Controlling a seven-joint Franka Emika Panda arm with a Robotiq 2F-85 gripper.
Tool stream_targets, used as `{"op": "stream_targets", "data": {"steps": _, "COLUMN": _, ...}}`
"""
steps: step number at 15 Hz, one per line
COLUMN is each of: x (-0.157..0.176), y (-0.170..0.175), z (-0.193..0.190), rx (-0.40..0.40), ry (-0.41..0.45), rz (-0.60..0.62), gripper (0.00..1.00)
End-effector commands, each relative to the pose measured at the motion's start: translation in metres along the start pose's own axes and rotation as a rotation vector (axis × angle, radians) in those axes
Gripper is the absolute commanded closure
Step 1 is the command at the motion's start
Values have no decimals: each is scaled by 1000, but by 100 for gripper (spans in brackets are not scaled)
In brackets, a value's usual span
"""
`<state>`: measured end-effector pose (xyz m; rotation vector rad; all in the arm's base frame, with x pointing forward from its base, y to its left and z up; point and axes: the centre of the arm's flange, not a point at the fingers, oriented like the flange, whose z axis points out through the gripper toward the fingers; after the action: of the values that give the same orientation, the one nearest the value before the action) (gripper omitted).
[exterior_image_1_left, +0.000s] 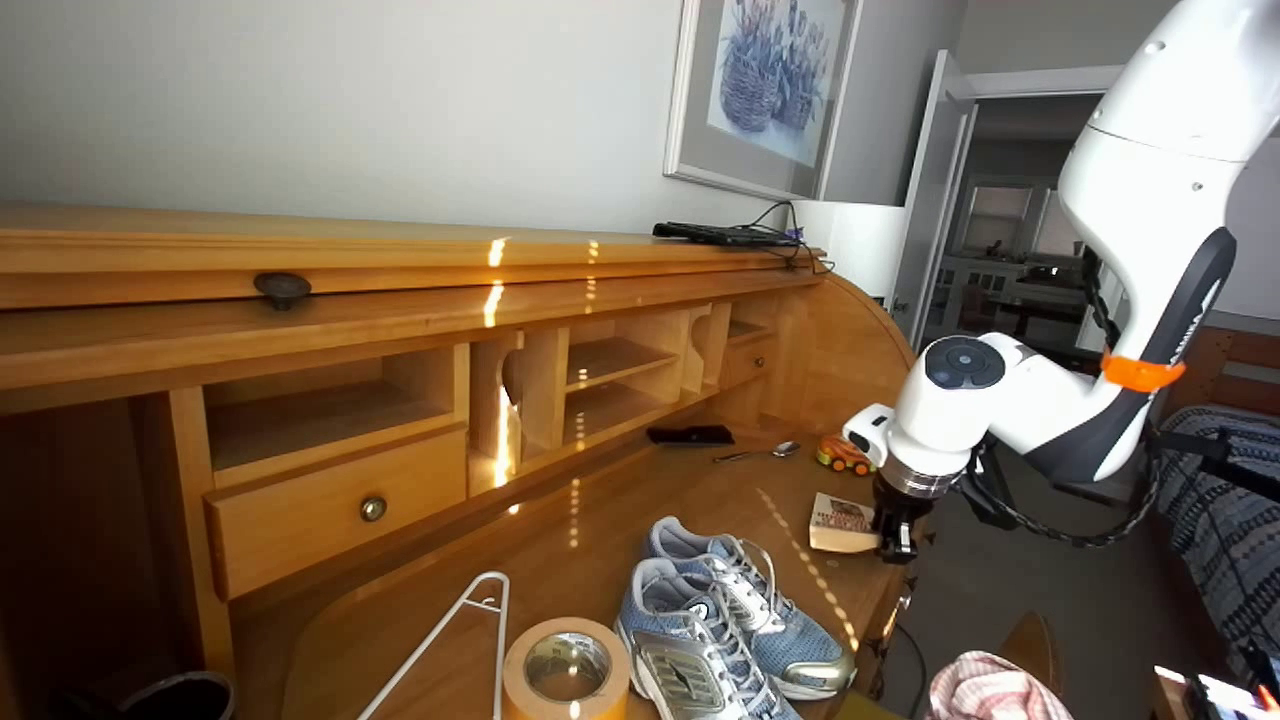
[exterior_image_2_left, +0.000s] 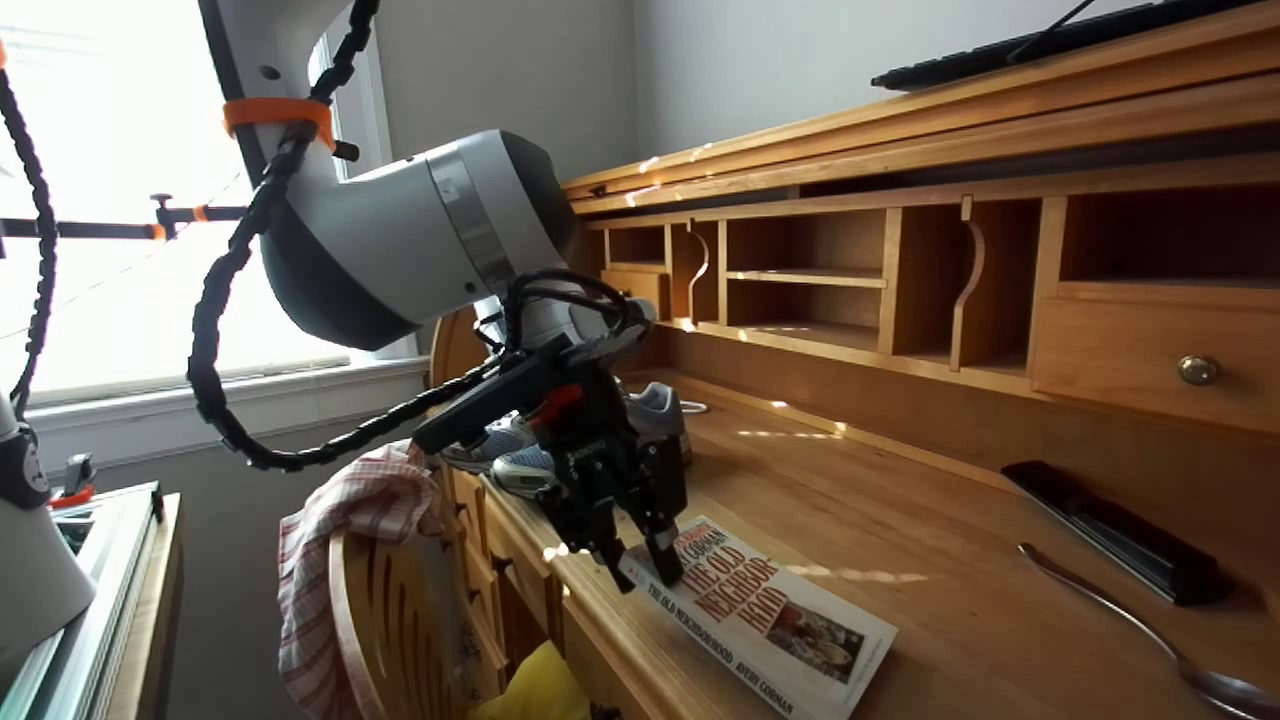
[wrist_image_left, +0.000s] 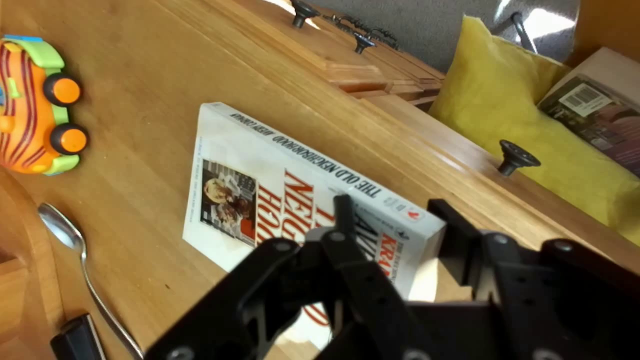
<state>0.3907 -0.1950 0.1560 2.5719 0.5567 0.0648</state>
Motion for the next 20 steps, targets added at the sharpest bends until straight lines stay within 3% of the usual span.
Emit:
{"op": "stream_targets", "data": {"steps": 1, "x": -3, "y": 1, "z": -13, "rx": 83, "ry": 65, "rz": 4, "gripper": 83}}
{"op": "stream_targets", "data": {"steps": 13, "x": -31, "y": 17, "z": -56, "rx": 214, "ry": 321, "rz": 11, "gripper": 83}}
{"op": "stream_targets", "data": {"steps": 16, "x": -42, "y": 24, "z": -59, "rx": 234, "ry": 339, "rz": 31, "gripper": 83}}
{"op": "stream_targets", "data": {"steps": 20, "x": -60, "y": 29, "z": -49, "rx": 248, "ry": 301, "rz": 63, "gripper": 83}}
